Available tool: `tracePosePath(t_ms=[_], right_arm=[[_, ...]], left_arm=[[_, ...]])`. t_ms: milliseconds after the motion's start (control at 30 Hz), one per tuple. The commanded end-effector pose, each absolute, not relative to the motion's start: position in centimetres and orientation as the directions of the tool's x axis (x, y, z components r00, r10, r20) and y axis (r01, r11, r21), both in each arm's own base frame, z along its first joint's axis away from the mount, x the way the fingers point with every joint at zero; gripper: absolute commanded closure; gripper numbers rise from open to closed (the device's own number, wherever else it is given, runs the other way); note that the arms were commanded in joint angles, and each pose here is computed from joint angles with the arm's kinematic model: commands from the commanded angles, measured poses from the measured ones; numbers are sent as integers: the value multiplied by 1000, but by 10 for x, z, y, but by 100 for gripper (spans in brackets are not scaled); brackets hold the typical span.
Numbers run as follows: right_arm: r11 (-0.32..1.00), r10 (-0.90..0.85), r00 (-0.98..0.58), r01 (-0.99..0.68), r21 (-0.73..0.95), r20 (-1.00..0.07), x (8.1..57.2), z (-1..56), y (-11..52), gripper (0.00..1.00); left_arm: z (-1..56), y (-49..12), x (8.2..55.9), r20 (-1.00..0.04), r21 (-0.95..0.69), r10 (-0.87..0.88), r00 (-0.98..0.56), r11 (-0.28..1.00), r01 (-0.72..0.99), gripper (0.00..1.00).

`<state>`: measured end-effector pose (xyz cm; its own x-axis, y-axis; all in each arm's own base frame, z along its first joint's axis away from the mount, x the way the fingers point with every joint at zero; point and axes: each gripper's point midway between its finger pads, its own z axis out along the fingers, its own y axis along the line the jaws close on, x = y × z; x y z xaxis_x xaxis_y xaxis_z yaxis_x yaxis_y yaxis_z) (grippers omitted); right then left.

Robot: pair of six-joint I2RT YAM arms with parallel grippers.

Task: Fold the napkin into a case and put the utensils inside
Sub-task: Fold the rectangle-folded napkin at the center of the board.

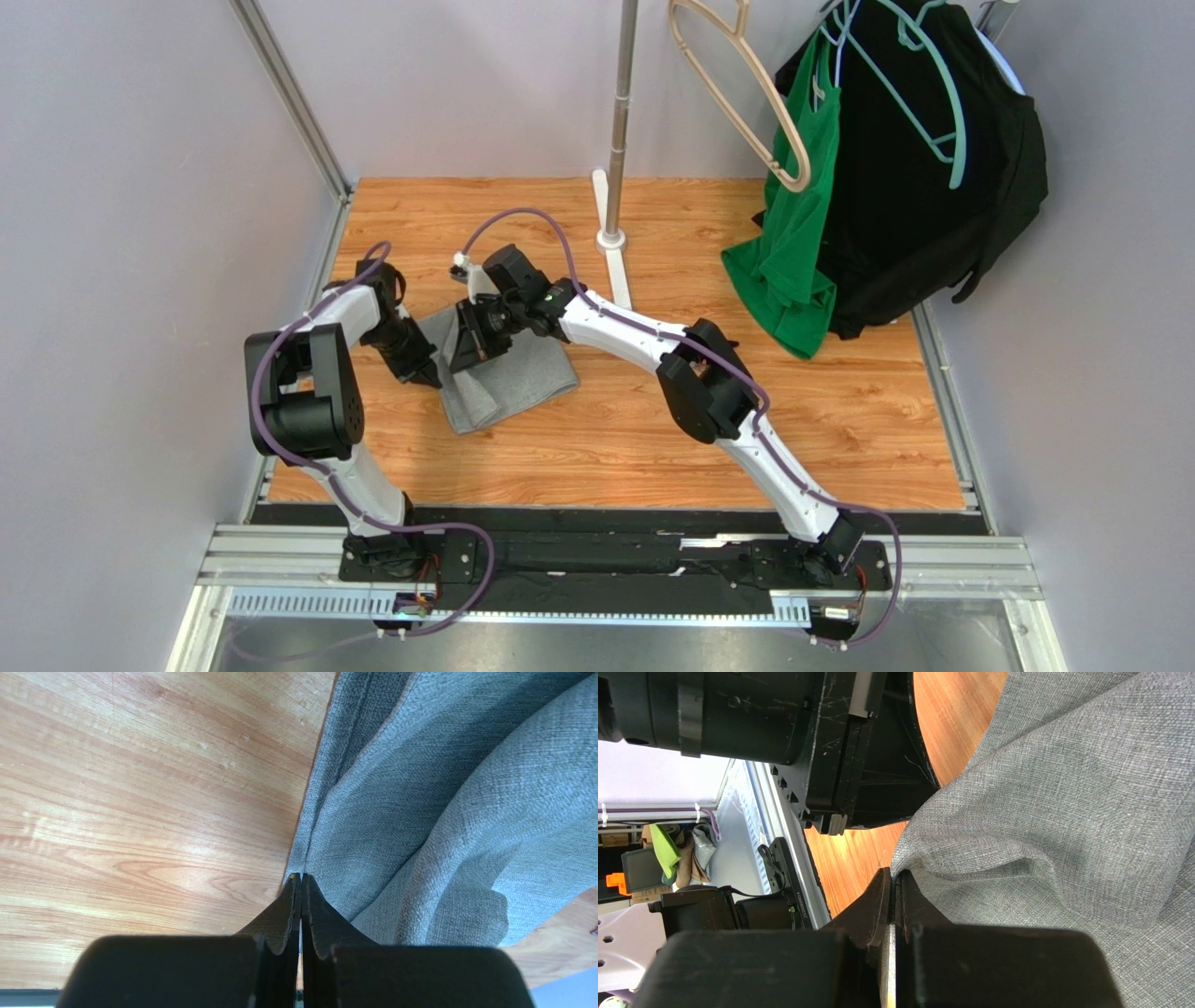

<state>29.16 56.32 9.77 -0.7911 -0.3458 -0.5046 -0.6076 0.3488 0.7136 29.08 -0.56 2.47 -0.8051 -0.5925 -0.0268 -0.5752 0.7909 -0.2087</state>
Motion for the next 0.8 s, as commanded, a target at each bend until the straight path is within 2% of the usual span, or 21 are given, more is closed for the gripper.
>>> tracePosePath(t_ms=[0, 300, 600, 767], right_arm=[[300, -310, -766, -641, 707, -563, 299, 120, 576, 100], [332, -289, -777, -630, 702, -560, 308, 144, 551, 100], [453, -209, -795, -595, 664, -570, 365, 190, 437, 100], [511, -208, -770, -611, 604, -603, 390, 195, 384, 100]], left_arm=[[41, -2, 294, -83, -225, -604, -792, 786, -576, 100], [50, -11, 296, -81, -284, -591, -802, 785, -550, 100], [44, -18, 319, -35, -325, -595, -803, 767, -554, 100], [28, -6, 326, -9, -245, -593, -805, 782, -573, 100]])
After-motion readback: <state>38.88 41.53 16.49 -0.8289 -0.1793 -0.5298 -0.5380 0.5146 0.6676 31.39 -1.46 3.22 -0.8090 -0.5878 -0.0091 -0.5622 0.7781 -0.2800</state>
